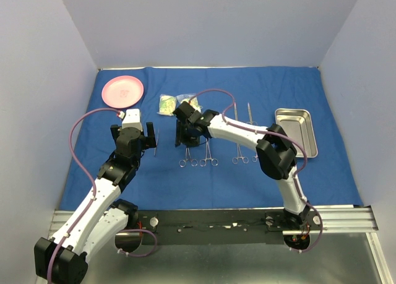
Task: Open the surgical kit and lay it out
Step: Place the medical item in the surgical kit, then reset both arms
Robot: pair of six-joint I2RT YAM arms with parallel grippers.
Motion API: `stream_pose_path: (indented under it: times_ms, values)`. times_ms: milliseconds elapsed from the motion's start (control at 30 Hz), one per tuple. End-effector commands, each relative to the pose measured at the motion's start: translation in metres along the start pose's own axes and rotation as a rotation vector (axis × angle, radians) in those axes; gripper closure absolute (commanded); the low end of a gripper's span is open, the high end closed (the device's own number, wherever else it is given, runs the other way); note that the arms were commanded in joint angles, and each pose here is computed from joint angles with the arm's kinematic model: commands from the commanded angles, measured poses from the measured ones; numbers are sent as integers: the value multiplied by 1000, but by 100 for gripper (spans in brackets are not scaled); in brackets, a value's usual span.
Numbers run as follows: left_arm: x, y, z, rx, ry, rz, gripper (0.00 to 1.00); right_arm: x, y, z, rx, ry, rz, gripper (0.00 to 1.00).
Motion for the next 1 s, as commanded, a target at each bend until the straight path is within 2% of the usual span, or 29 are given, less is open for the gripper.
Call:
stream_pose_path:
  times_ms: [0, 133, 300, 433, 633, 667, 700, 733, 833, 967]
  values:
    - [16, -4, 8, -7, -33, 68, 1, 54, 6, 63, 38, -232, 87, 26]
    - [27, 1, 14, 56, -64, 74, 1, 75, -51, 83, -35, -262, 80, 20]
    - [46, 19, 20, 150, -70, 76, 1, 73, -136, 130, -148, -317, 3, 14]
    - [55, 29, 21, 205, -71, 131, 1, 59, -223, 192, -285, -391, -134, 11]
    - [82, 41, 31, 303, -96, 213, 1, 3, -299, 300, -526, -542, -279, 4]
    - [92, 41, 37, 303, -117, 225, 1, -7, -304, 311, -566, -538, -289, 2]
    - [97, 41, 41, 299, -129, 235, 1, -18, -304, 333, -701, -592, -330, 0]
    - [103, 42, 45, 306, -147, 248, 1, -24, -303, 342, -742, -611, -344, 0]
    - [129, 46, 69, 355, -254, 265, 1, -37, -284, 381, -806, -768, -359, 0]
    - [163, 57, 110, 467, -383, 250, 1, -40, -261, 427, -903, -892, -328, 0]
Point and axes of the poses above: each gripper's point midway between its finger pads, its own z axis back along the fingers, its own y axis along the line the jaws close on, x = y × z, the point moved 10 cm from there along z, back along the fingers, and after that the axes turned 12 degrees about z, right-handed, at the moved point
